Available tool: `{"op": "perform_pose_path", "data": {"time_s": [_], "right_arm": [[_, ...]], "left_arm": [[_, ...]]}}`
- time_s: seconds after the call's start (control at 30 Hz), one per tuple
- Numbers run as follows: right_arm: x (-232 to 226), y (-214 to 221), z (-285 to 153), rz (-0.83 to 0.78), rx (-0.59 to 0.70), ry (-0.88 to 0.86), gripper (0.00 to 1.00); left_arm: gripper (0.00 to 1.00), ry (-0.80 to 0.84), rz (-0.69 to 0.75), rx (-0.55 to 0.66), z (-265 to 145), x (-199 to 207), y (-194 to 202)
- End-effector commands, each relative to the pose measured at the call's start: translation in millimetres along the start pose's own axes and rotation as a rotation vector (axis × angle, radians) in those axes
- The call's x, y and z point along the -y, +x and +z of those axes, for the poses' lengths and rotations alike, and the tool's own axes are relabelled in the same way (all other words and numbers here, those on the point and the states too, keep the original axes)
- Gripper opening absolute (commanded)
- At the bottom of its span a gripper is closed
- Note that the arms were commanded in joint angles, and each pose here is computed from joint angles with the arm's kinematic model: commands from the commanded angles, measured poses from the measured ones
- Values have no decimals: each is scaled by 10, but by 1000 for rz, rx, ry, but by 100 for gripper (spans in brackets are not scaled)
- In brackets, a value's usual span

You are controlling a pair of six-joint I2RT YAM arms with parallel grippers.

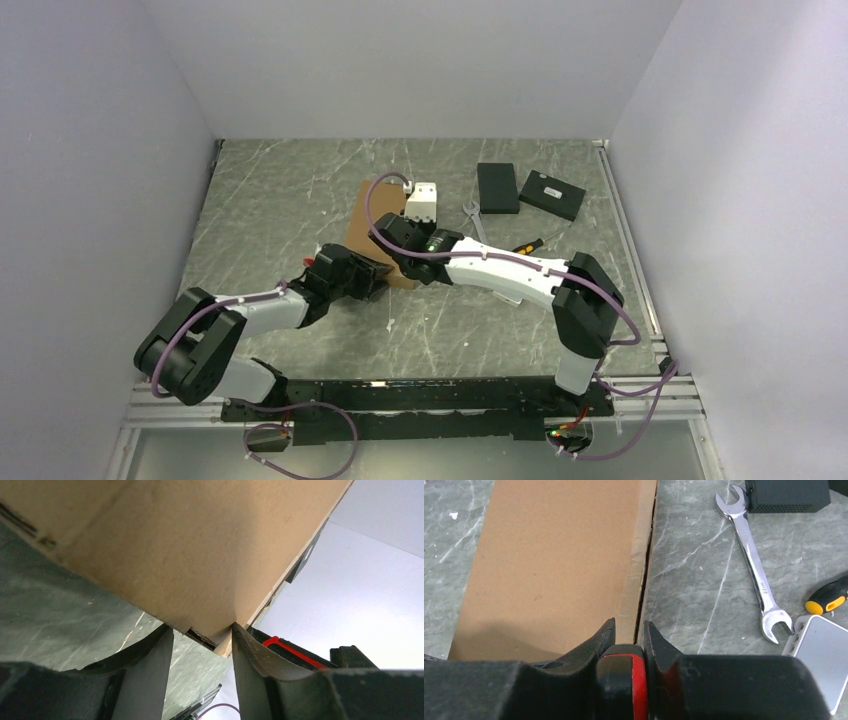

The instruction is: Unpack the express box

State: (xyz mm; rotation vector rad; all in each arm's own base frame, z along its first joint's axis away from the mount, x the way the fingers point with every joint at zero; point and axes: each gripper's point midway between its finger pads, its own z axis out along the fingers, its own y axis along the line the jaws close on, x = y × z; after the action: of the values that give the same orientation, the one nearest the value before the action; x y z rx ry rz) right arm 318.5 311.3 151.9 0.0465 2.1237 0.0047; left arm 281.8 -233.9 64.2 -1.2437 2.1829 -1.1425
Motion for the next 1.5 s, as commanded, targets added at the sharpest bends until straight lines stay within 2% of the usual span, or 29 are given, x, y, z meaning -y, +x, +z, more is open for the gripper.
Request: {"op": "perform_pose_path", "data": {"time_s": [0.0, 0.1, 0.23, 0.4, 0.63, 0.83, 0.93, 1.1, 1.17, 1.23, 1.37, 1.4, 1.47], "right_arm": [[-33, -16, -210, -36, 19, -37, 0], [-58, -26, -258, -28, 34, -27, 0], [65, -9, -228, 39, 44, 98, 0], [145, -90, -193, 121, 58, 211, 0], [267, -95, -83, 163, 83, 278, 0], [358, -209, -82, 204, 103, 298, 0], [318, -215, -60, 188, 102, 294, 0], [362, -287, -15, 154, 113, 300, 0], [345, -312, 34, 147, 110, 273, 0], [347, -335, 72, 144, 107, 258, 0], [379, -399, 90, 143, 121, 277, 0], [379, -401, 89, 143, 121, 281, 0], [383, -404, 76, 151, 119, 284, 0]], "left_arm": [[49, 125, -22, 6, -31, 261, -12], [49, 159, -60, 29, -73, 297, -59], [51, 213, -33, 18, -146, 455, -15], [69, 162, 32, -20, -235, 259, 101], [64, 162, 26, -87, -408, -75, 202], [74, 185, 129, -48, -588, -56, 155], [73, 237, 298, -13, -688, 69, 130], [72, 335, 731, 25, -853, 268, 161], [68, 409, 902, 25, -873, 299, 226], [52, 445, 1000, 5, -848, 292, 291], [31, 557, 952, -24, -759, 350, 474], [22, 593, 929, -18, -747, 396, 511], [16, 616, 915, -23, -660, 448, 591]]}}
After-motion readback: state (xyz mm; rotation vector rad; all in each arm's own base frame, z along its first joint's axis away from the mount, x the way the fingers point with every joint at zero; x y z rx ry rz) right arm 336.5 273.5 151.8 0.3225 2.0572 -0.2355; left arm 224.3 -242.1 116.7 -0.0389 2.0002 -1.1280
